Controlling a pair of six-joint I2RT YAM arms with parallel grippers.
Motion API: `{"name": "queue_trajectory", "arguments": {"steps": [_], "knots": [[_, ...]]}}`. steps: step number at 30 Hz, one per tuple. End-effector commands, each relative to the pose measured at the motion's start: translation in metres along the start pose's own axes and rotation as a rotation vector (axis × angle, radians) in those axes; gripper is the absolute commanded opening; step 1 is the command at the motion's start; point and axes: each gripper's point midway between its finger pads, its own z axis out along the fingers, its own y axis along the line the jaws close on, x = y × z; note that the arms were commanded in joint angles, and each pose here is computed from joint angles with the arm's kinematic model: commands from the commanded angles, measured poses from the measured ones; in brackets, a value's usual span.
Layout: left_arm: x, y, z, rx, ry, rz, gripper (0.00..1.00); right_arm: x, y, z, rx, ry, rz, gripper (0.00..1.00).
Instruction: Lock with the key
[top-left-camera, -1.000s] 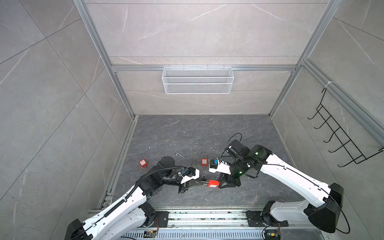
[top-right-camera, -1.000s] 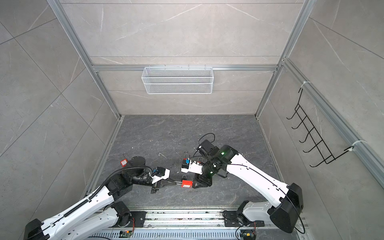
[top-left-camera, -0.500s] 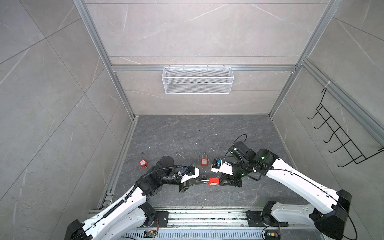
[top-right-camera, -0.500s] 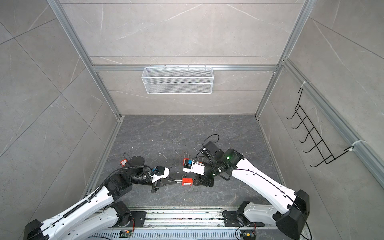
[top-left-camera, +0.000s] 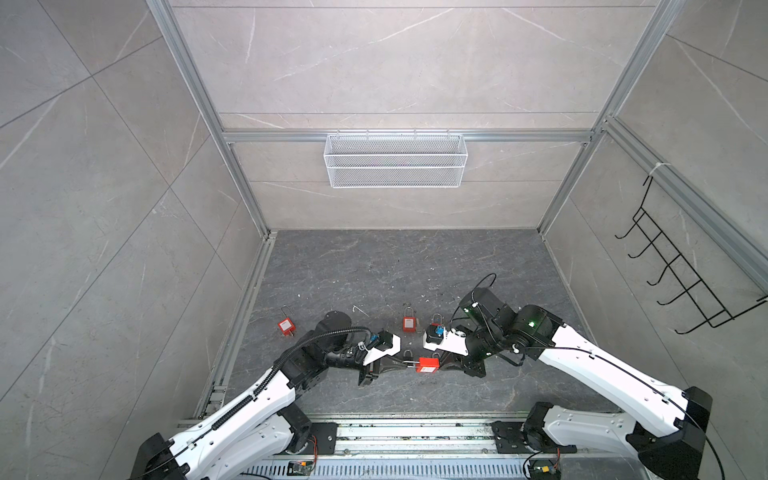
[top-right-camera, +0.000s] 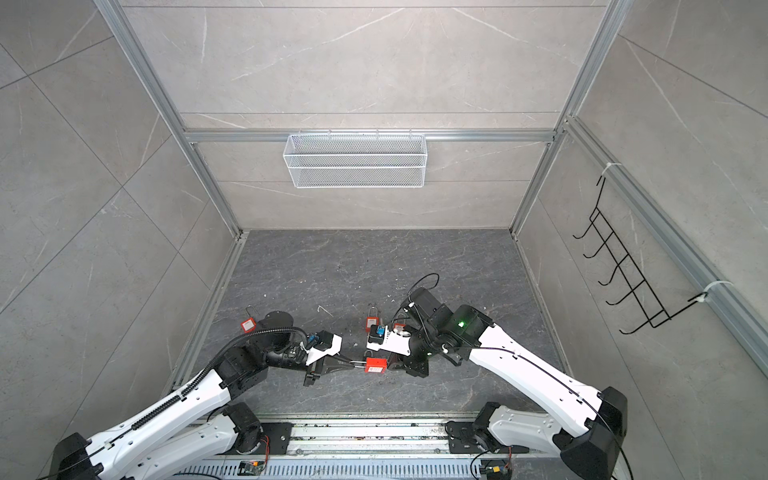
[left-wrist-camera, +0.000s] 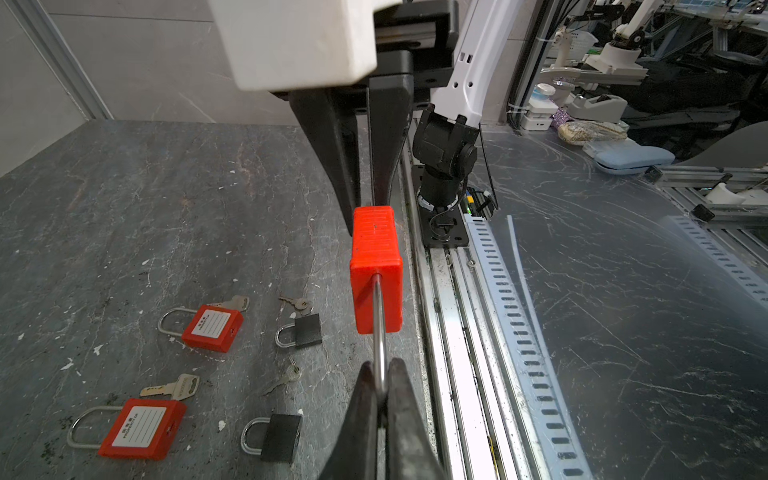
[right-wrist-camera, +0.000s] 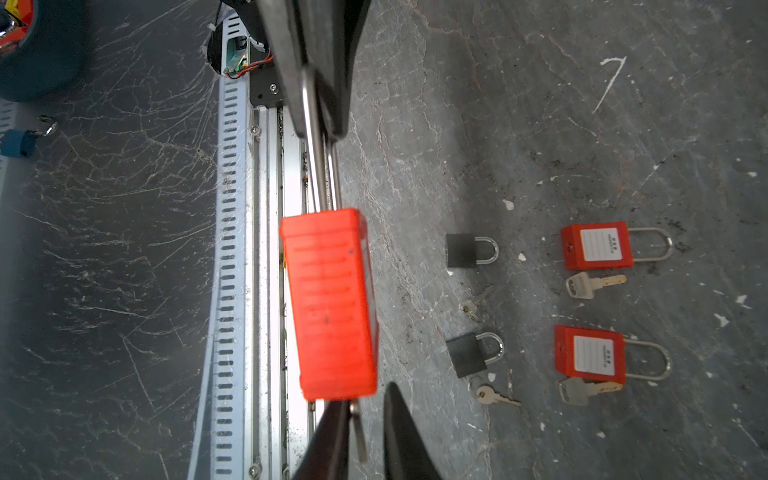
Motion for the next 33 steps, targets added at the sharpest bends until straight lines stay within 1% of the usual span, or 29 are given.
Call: {"name": "queue_trajectory", "arguments": {"steps": [1,7,12,17,23,27,33], "knots": [[-0.024,-0.006,-0.006,0.03,-0.03,0.075,0.0,0.004,0.006,0.003,-0.032,0.018,-0.003,0.1],[-0.018,-0.002,-0.012,-0.007,0.044,0.089,0.0,0.015,0.009,0.006,-0.023,0.014,-0.015,0.0],[-0.014,0.001,-0.019,-0.043,0.09,0.103,0.0,0.03,0.005,0.008,0.008,0.029,-0.022,0.0],[-0.01,0.01,-0.028,-0.092,0.127,0.099,0.0,0.042,-0.01,0.01,0.061,0.02,0.007,0.0],[-0.01,0.019,-0.03,-0.126,0.155,0.113,0.0,0.049,-0.014,0.015,0.046,-0.011,0.04,0.0],[-0.013,0.023,-0.031,-0.128,0.171,0.133,0.0,0.054,-0.017,0.014,0.057,0.015,0.031,0.0],[-0.015,0.027,-0.02,-0.075,0.154,0.065,0.0,0.049,-0.024,0.007,0.097,0.021,-0.002,0.0]]}}
